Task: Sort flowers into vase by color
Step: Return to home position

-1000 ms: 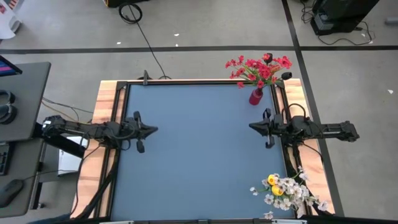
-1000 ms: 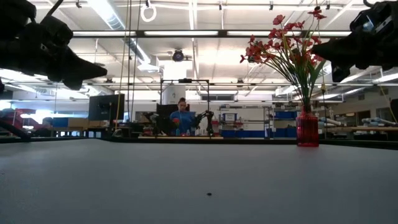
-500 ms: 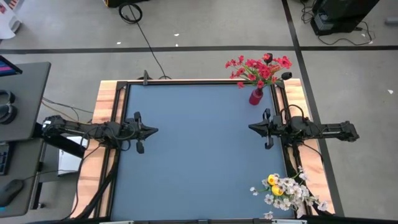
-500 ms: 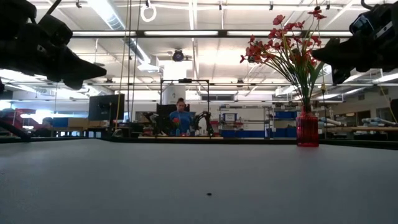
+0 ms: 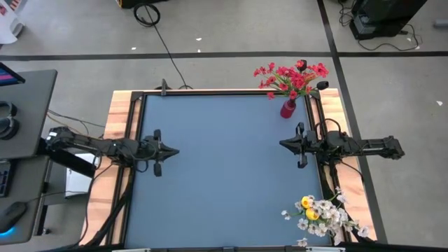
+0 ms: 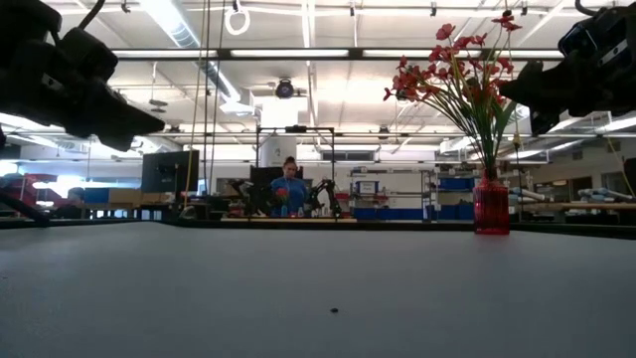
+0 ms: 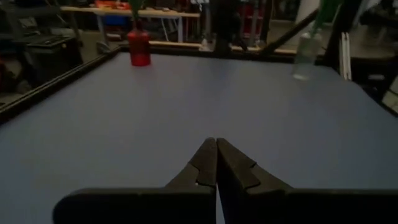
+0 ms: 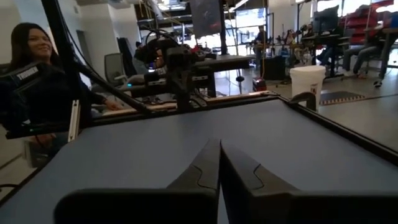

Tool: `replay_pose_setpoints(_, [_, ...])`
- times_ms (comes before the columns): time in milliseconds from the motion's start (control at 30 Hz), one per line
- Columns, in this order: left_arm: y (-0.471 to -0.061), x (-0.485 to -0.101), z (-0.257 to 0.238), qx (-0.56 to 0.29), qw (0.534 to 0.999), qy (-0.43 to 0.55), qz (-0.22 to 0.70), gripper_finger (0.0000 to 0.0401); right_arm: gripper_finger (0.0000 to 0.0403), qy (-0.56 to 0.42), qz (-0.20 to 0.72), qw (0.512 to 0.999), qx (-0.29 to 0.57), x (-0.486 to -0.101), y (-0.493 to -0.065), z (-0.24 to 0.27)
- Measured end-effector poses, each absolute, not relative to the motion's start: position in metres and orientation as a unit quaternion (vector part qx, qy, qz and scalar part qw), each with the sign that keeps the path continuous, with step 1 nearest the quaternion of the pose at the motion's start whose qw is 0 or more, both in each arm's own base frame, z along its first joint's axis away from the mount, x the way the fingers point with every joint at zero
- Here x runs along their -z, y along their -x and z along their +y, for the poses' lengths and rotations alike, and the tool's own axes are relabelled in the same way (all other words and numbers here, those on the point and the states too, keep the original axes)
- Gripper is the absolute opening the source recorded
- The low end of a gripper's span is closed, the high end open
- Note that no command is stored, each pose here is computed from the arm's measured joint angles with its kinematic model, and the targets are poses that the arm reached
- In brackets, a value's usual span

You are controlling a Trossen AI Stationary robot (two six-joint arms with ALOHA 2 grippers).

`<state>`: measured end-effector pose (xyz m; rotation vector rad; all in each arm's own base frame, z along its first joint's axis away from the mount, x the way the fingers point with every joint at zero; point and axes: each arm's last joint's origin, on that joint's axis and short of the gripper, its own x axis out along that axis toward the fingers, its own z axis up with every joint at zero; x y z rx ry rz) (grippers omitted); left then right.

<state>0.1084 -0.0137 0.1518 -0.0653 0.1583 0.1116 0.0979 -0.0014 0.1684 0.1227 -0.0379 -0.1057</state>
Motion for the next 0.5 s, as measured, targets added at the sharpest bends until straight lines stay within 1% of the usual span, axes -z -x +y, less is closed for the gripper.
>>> replay_pose_setpoints(133, [-0.11,-0.151,-0.014,-0.074,0.994,0.017,0.083,0.0007,0.0021,-0.069,-0.019,0.996,0.053,-0.168,-0.098,-0.001])
replay_pose_setpoints(333, [-0.111,-0.17,-0.014,-0.08,0.997,0.005,-0.008,0.0007,0.0021,-0.069,-0.022,0.996,0.051,-0.169,-0.098,-0.001])
replay_pose_setpoints(433, [-0.108,-0.173,-0.013,-0.08,0.996,-0.013,-0.024,0.0007,0.0021,-0.069,-0.022,0.996,0.051,-0.169,-0.098,-0.001])
replay_pose_setpoints(500, [-0.106,-0.171,-0.013,-0.08,0.996,-0.017,-0.016,0.0007,0.0022,-0.069,-0.022,0.996,0.051,-0.169,-0.098,-0.001])
